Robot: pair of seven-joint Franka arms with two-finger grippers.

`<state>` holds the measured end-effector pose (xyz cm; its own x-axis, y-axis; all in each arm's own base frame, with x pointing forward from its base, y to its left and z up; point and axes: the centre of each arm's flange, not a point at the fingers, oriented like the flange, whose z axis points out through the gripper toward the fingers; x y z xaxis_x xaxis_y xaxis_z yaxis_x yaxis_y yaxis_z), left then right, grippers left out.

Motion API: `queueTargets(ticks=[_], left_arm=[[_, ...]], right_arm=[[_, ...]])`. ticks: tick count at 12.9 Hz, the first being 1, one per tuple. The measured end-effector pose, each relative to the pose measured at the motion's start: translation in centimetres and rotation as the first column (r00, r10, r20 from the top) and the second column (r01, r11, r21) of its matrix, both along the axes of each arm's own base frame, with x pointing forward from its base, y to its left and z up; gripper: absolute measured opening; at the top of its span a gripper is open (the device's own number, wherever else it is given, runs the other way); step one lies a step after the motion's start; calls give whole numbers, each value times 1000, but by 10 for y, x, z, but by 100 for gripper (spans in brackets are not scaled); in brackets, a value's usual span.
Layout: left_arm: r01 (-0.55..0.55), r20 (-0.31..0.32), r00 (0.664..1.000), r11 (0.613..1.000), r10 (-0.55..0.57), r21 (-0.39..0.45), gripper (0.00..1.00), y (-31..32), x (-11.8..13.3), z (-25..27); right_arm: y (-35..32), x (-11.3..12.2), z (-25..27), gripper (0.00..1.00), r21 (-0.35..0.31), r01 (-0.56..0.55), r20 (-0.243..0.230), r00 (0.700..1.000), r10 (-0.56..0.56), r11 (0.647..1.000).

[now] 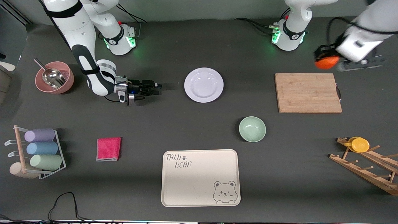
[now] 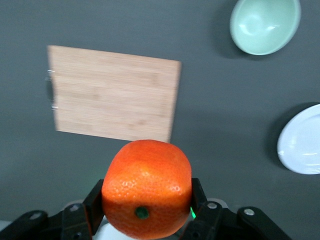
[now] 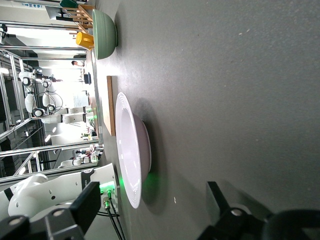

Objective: Place orange and plate with both arms
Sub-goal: 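Lift the orange with the left gripper and carry it over the white plate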

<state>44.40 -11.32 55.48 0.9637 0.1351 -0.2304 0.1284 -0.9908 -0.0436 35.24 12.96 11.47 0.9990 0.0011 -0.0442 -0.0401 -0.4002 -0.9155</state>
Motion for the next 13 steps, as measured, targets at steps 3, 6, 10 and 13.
queueTargets(ticks=[3,6,10,13], left_arm=[[-68,18,998,998,68,-3,70,-122,-1,-48],[-147,12,989,989,147,-19,70,-197,-9,-93],[-241,-20,970,970,241,-34,70,-278,-42,-151],[-270,-32,963,961,269,-61,70,-330,-82,-197]], right_arm=[[-1,-1,-1,83,-1,1,-4,1000,-1,1000],[-1,-1,-2,67,-2,1,-6,1000,-1,1000],[-1,-2,-3,52,-3,2,-7,1000,-2,1000],[-1,-2,-3,49,-3,2,-8,1000,-2,1000]])
